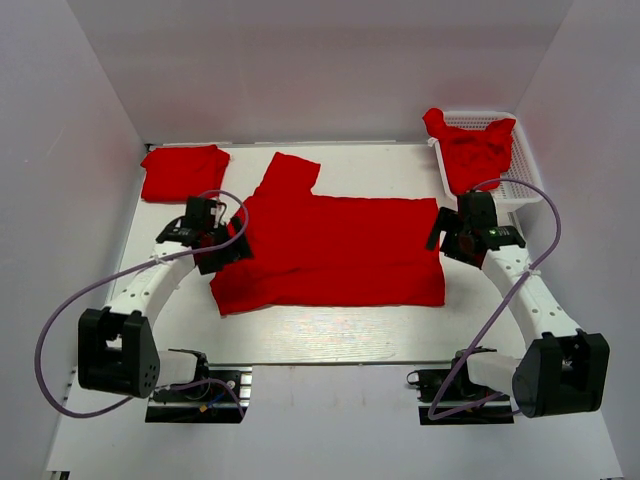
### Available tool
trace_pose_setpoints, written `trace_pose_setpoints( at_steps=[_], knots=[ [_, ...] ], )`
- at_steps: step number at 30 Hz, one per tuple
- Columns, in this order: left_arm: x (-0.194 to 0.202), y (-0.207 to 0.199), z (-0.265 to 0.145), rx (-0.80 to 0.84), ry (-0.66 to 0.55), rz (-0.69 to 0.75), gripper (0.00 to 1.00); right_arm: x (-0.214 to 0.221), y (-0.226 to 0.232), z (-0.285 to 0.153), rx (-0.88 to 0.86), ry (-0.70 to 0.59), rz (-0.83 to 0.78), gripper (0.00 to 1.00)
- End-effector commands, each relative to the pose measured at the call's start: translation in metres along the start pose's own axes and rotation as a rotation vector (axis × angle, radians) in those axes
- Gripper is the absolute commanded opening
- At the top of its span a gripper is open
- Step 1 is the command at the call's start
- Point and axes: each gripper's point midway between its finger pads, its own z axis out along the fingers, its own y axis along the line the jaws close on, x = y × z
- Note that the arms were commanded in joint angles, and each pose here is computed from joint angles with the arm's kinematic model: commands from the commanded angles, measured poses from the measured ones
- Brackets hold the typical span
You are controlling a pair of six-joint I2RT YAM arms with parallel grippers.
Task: Fold and stack the t-shirts
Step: Fold the flattened tshirt in 1/3 of the way
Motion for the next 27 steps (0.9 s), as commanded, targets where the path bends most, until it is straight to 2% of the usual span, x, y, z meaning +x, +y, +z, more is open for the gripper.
trace_pose_setpoints(
  at_steps=[1, 4, 7, 10, 13, 18, 22, 27],
  knots=[
    [0.013, -0.021, 0.016, 0.089, 0.043, 0.04, 0.97, -0.015, 0.01, 0.001, -0.04, -0.039, -0.013, 0.9],
    [0.023, -0.021, 0.026, 0.057, 0.079, 0.058, 0.95, -0.014, 0.01, 0.002, -0.038, -0.03, -0.013, 0.9],
    [0.025, -0.029, 0.033, 0.076, 0.072, 0.082, 0.89, -0.015, 0.011, 0.004, -0.041, -0.042, -0.012, 0.9],
    [0.038, -0.026, 0.047, 0.038, 0.123, 0.088, 0.84, -0.011, 0.007, 0.007, -0.029, -0.029, -0.011, 0.9],
    [0.036, -0.02, 0.051, -0.016, 0.114, 0.087, 0.78, -0.007, 0.004, 0.008, -0.014, -0.015, -0.014, 0.9],
    [0.039, -0.016, 0.056, -0.055, 0.113, 0.096, 0.74, -0.006, 0.0, 0.01, 0.008, -0.018, -0.022, 0.9],
    [0.042, -0.015, 0.061, -0.067, 0.119, 0.107, 0.65, -0.005, -0.001, 0.01, 0.01, -0.012, -0.023, 0.9],
    [0.037, -0.018, 0.066, -0.071, 0.104, 0.078, 0.48, -0.003, -0.003, 0.01, 0.018, -0.013, -0.027, 0.9]
  ],
)
